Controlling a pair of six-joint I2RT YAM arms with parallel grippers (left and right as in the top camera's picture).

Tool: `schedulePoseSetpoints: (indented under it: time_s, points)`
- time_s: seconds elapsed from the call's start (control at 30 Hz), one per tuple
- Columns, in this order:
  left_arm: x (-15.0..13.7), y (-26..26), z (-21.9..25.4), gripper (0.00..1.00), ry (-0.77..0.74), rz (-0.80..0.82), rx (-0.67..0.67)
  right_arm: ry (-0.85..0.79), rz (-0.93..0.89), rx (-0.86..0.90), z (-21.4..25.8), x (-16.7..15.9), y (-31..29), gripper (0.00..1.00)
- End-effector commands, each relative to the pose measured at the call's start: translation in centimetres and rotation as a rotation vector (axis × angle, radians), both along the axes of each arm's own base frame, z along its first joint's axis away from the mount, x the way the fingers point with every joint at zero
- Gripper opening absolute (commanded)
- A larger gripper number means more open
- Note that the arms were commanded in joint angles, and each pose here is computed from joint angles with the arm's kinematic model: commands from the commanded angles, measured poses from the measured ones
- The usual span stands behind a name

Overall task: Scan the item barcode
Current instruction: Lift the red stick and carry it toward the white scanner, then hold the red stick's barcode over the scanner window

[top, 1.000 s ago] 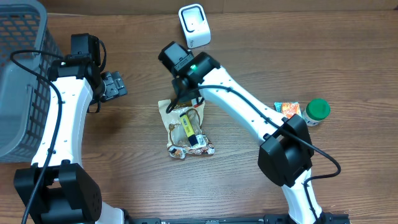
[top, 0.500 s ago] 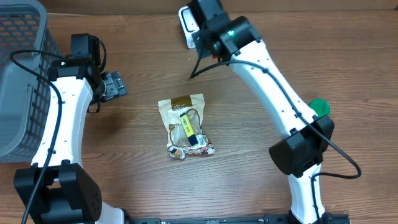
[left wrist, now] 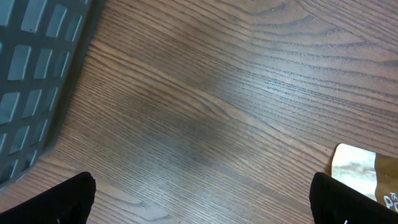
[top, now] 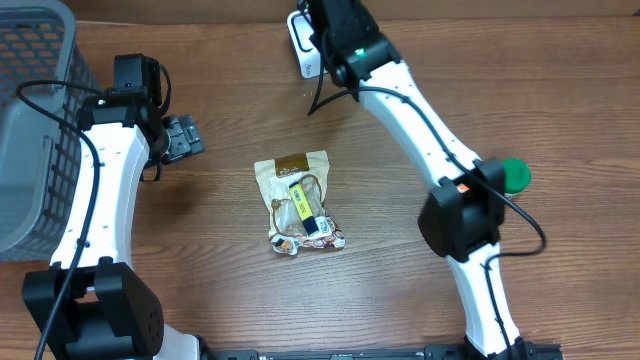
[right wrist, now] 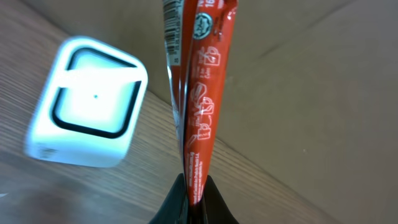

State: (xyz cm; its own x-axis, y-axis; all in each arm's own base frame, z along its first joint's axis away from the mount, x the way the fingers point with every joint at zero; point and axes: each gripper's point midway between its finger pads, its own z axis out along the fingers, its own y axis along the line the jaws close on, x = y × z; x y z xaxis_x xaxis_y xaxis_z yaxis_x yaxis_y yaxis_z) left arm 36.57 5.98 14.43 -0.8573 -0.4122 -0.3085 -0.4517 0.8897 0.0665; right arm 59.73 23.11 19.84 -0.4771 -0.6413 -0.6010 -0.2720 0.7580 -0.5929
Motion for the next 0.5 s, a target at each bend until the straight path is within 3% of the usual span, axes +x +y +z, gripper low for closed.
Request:
schedulePoseSetpoints:
  time_s: [0.0, 0.27, 0.47]
  points:
    - [0.3, 0.0, 1.0, 1.00, -0.025, -0.018, 0.013, -0.024, -0.023, -0.159, -1.6, 1.1, -1.0, 0.03]
    - [0.3, 0.0, 1.0, 1.00, -0.025, -0.018, 0.013, -0.005, 0.029, -0.339, -5.4, 2.5, -0.9, 0.03]
    - [0.3, 0.0, 1.0, 1.00, -0.025, -0.018, 0.013, -0.015, 0.020, -0.380, -7.6, 3.2, -0.8, 0.03]
